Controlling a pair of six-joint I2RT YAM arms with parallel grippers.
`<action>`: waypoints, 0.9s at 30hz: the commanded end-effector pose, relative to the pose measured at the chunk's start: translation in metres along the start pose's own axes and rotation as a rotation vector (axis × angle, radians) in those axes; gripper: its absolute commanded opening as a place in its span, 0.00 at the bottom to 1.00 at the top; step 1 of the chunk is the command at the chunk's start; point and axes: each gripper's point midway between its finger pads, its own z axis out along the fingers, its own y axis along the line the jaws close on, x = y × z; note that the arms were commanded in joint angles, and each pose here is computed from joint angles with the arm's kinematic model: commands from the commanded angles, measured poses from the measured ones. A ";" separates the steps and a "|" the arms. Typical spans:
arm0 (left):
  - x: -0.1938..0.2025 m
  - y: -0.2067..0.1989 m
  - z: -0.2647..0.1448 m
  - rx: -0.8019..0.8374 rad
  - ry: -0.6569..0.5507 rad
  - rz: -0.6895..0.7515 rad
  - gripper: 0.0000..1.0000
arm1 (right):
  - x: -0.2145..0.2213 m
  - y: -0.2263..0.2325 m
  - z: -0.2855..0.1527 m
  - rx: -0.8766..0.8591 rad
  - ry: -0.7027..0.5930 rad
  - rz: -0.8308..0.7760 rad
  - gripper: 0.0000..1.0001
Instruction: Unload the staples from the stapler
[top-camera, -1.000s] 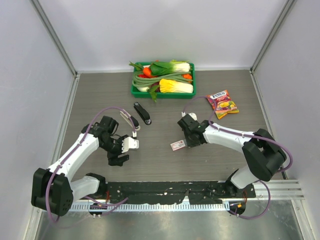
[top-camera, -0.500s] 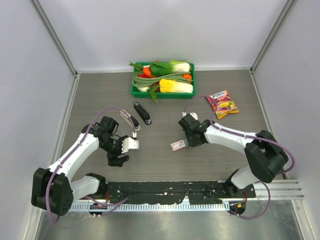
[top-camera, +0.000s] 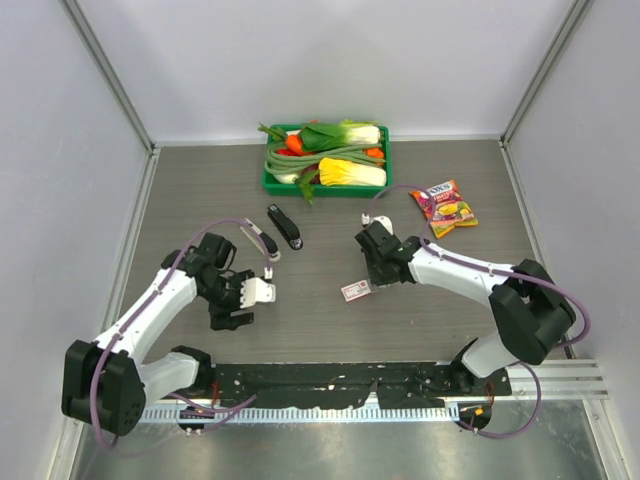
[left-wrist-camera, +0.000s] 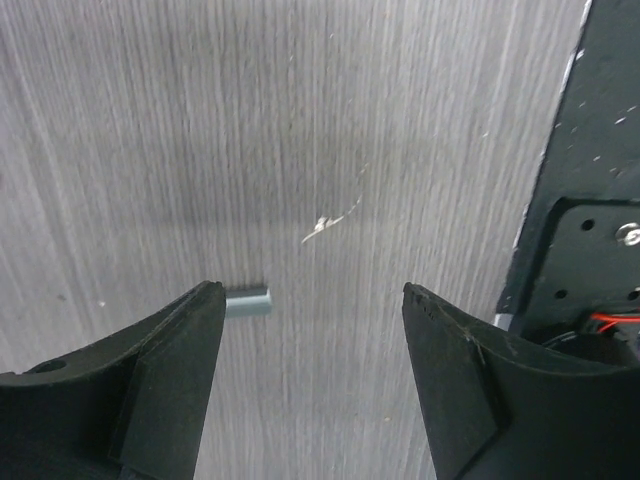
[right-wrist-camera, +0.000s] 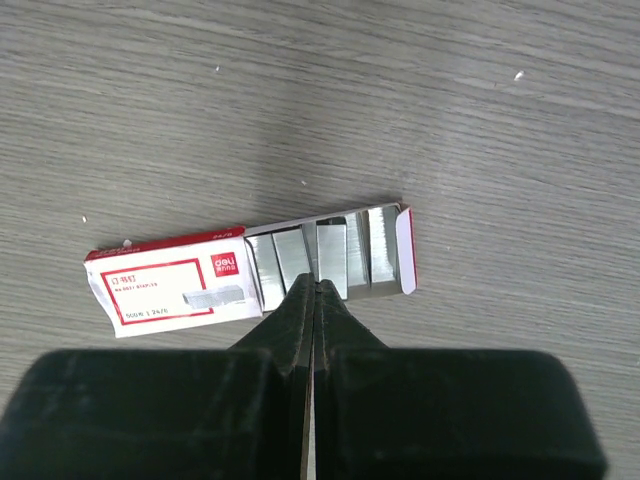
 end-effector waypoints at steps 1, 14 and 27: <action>0.016 0.012 -0.007 -0.092 0.078 0.177 0.76 | -0.005 0.002 0.008 -0.009 -0.028 0.023 0.01; 0.026 0.054 0.003 -0.286 0.139 0.397 0.82 | -0.046 0.011 -0.046 -0.135 -0.226 0.114 0.09; 0.049 0.058 0.005 -0.185 0.148 0.382 0.79 | -0.051 0.012 -0.060 -0.168 -0.259 0.122 0.10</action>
